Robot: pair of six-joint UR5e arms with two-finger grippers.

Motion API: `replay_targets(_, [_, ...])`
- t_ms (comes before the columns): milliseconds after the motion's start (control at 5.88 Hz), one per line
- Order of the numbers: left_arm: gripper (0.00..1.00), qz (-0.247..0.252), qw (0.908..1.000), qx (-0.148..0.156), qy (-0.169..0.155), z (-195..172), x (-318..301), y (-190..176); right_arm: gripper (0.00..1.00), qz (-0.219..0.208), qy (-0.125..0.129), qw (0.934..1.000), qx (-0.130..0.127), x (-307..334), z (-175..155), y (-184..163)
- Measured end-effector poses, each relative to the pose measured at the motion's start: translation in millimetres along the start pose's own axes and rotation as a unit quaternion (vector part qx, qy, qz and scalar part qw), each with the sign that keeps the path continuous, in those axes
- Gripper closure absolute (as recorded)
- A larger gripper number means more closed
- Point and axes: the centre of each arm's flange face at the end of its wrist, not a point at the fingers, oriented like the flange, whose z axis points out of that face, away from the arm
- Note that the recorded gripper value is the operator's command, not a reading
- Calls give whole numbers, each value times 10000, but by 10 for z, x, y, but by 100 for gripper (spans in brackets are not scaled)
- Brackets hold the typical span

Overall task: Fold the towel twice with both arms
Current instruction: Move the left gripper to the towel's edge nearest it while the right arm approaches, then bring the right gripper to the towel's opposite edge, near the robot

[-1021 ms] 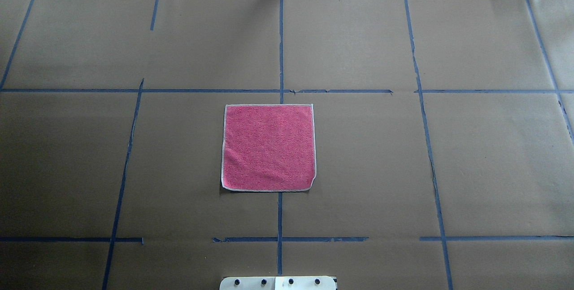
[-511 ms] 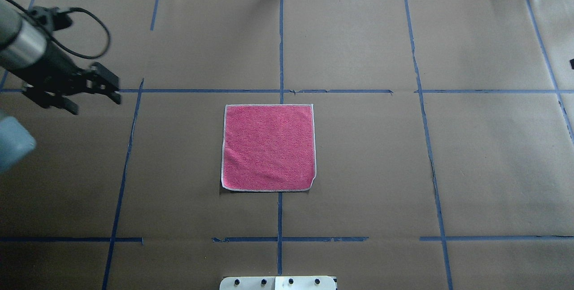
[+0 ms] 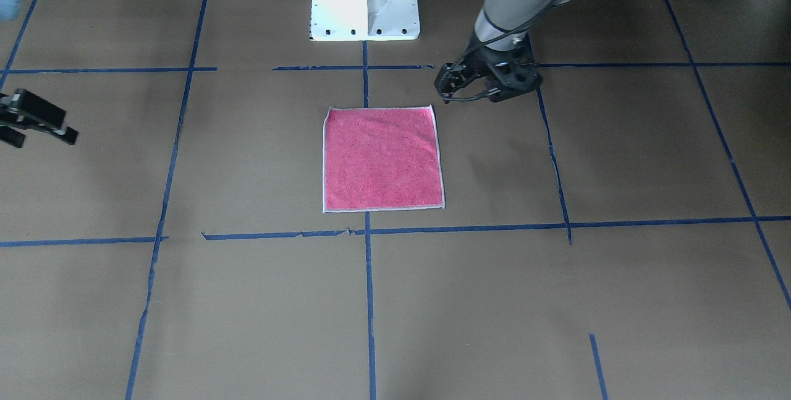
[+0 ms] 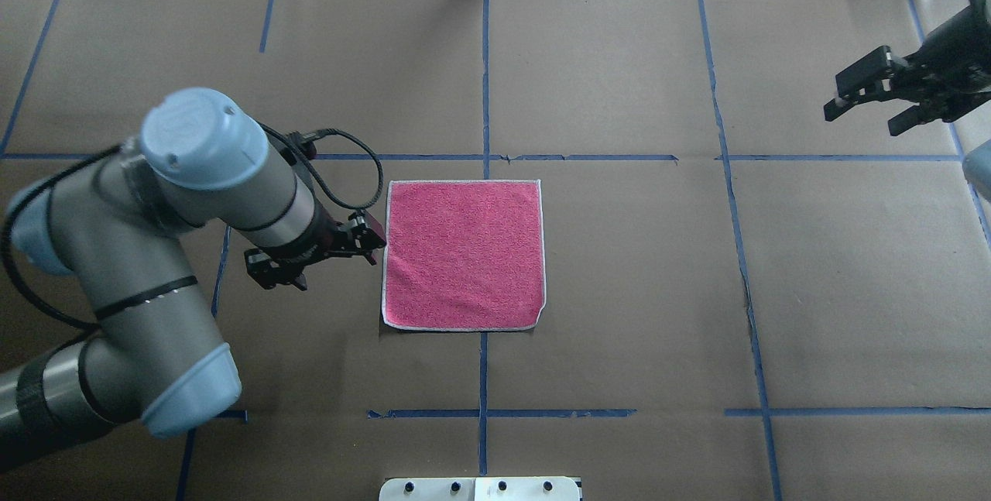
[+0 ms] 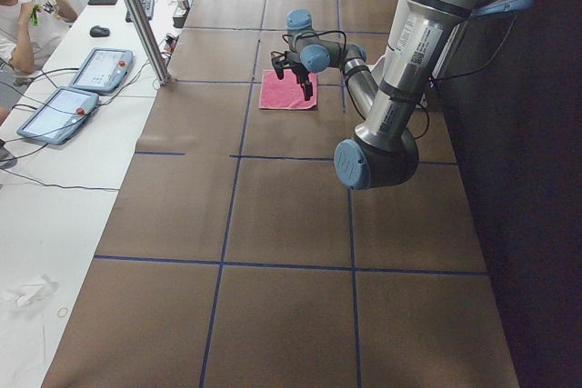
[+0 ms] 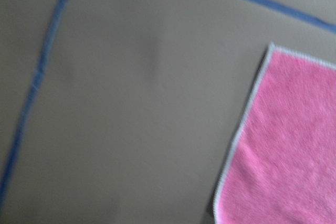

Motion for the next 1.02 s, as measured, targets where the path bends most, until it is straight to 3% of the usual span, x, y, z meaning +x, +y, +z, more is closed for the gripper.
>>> replay_targets(170, [31, -104, 9999, 32, 82, 375, 122, 154, 0, 152, -30, 9998, 81, -384, 145, 212])
replay_targets(340, [37, -144, 9998, 13, 119, 586, 178, 231, 0, 410, -176, 9989, 173, -628, 272, 361])
replay_targets(1021, [50, -150, 9999, -27, 44, 766, 158, 299, 0, 638, -332, 9971, 242, -836, 443, 508])
